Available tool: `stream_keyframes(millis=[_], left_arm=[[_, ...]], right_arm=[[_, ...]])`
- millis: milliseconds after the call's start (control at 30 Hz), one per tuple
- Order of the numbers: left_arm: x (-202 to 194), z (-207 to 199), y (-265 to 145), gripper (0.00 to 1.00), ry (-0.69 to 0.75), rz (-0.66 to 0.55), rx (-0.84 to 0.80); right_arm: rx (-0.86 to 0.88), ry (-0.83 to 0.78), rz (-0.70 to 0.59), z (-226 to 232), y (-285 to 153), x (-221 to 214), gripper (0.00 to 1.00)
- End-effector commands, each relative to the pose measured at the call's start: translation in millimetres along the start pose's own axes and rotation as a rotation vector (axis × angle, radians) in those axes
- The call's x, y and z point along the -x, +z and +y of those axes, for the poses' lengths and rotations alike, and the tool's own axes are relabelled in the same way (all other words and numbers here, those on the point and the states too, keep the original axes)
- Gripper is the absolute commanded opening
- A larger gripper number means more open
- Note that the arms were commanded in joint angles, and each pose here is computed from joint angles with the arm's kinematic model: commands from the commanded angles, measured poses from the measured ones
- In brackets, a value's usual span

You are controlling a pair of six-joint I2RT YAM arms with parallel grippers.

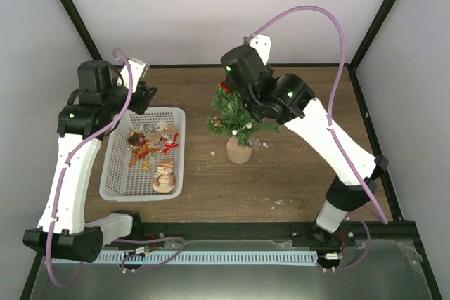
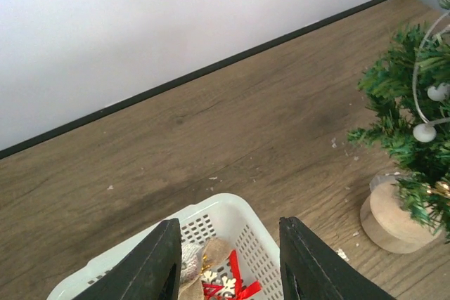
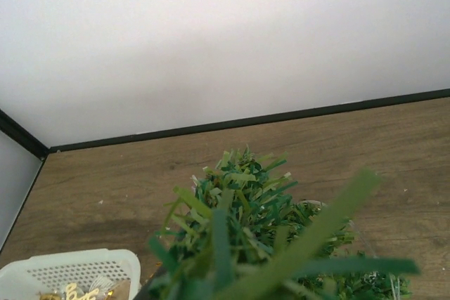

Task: Decorate the small christmas tree

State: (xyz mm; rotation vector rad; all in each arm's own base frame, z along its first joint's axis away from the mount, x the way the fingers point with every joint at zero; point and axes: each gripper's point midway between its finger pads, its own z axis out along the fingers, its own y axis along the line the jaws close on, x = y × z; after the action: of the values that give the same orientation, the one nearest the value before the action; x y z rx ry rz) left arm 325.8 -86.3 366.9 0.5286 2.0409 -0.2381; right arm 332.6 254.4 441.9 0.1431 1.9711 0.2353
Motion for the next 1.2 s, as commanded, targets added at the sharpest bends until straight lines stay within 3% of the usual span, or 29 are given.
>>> stream_keyframes(millis=[0, 567, 1167], left_arm=[[6, -2, -1, 0.39, -0.013, -0.026, -0.018], [0, -5, -3, 0.38, -0.053, -0.019, -0.026], [-8, -8, -4, 0.38, -0.068, -0.009, -0.03]], right_arm=[[-0.058, 0.113, -0.166, -3, -14, 45, 0.01], [-0.209, 0.11, -0.295, -14, -7, 60, 0.01], [-0.273, 0.154, -0.272, -21, 17, 30, 0.01]])
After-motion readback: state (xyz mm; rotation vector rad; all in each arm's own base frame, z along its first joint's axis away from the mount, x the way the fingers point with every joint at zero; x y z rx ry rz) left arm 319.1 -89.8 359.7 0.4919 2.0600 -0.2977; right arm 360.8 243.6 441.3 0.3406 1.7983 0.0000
